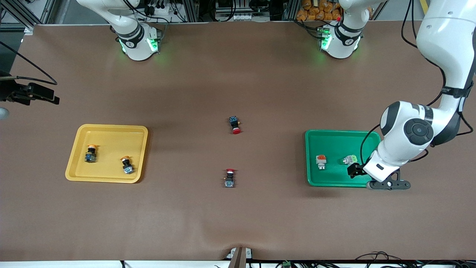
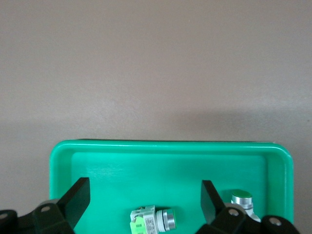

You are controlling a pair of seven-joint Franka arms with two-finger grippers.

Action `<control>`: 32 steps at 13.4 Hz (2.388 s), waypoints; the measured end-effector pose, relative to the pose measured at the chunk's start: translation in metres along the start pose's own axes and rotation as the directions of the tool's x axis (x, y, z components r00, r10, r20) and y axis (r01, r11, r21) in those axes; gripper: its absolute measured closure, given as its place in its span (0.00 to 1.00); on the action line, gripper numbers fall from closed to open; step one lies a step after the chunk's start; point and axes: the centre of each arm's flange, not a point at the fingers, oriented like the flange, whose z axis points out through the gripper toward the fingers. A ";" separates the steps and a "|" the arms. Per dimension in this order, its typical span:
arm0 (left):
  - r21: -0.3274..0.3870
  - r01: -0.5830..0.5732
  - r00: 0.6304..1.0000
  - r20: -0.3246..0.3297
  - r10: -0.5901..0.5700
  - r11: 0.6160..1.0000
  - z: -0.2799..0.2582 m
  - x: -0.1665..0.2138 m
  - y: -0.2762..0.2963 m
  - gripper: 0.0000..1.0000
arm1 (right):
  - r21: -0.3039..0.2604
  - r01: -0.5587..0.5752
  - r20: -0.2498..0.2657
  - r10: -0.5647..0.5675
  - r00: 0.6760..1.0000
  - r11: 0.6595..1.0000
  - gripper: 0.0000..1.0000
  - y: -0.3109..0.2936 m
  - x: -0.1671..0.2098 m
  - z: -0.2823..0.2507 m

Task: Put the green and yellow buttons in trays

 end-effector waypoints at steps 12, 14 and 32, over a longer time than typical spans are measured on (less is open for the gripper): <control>0.062 0.010 0.998 0.064 -0.014 0.998 -0.220 -0.036 0.078 0.00 | -0.007 -0.032 -0.006 0.032 0.999 0.999 0.00 -0.014 -0.003 -0.003; 0.047 0.042 0.997 0.060 -0.045 0.998 -0.260 -0.049 0.072 0.00 | -0.007 -0.032 -0.008 0.032 0.999 0.999 0.00 -0.014 -0.004 -0.004; -0.026 0.028 0.999 0.041 -0.027 0.999 -0.363 -0.079 -0.043 0.00 | -0.008 -0.029 -0.002 0.029 1.000 1.000 0.00 -0.016 -0.005 -0.004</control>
